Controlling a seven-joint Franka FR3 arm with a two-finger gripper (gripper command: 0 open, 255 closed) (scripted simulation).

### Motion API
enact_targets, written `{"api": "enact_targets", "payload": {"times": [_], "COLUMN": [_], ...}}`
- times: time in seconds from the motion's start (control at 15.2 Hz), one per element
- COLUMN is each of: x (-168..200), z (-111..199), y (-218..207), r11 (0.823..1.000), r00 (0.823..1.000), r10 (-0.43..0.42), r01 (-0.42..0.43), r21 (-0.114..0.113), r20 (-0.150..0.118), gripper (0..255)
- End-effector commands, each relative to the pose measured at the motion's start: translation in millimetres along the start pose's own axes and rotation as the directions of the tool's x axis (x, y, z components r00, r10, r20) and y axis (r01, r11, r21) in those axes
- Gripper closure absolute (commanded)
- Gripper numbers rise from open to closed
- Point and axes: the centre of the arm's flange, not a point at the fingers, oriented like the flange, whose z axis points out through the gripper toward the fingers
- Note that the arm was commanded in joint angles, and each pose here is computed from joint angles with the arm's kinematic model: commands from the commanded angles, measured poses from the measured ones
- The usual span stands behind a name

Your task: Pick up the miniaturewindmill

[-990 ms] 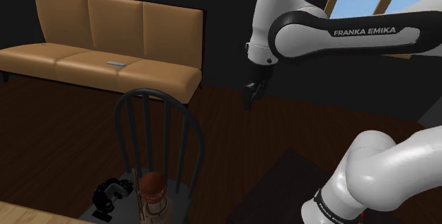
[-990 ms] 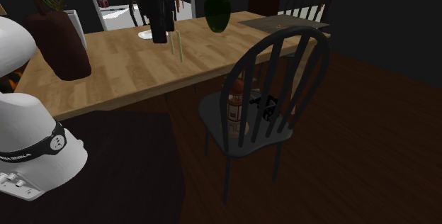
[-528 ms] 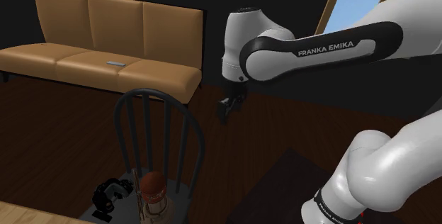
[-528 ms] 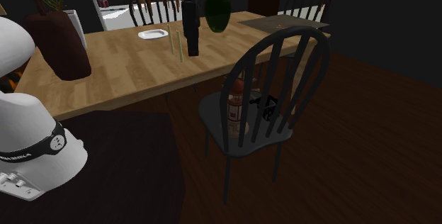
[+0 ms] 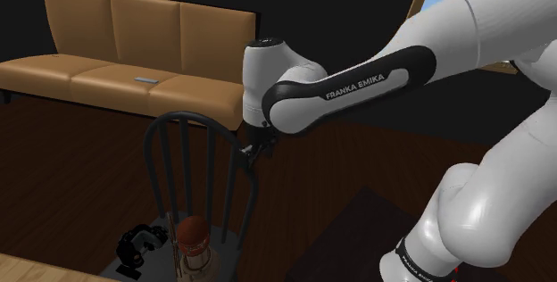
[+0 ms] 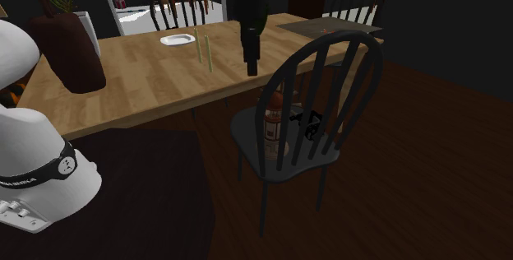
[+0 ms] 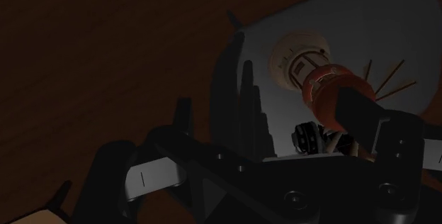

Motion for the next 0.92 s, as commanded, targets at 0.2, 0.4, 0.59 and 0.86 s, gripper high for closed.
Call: {"api": "enact_targets", "payload": {"times": [0.2, 0.4, 0.59, 0.86], "x": [34.6, 54.6, 74.5, 100.7], "z": [33.7, 53.0, 72.0, 96.9], "y": [-43.8, -70.4, -97.4, -133.8], "r11": [1.0, 0.999, 0.999, 0.998], "r00": [1.0, 0.999, 0.999, 0.998], "r10": [-0.019, -0.031, -0.043, -0.059], "r01": [0.02, 0.032, 0.044, 0.06], "r21": [0.009, 0.014, 0.018, 0.024], "r20": [-0.013, -0.021, -0.028, -0.038], "gripper": [0, 0, 0, 0]}}
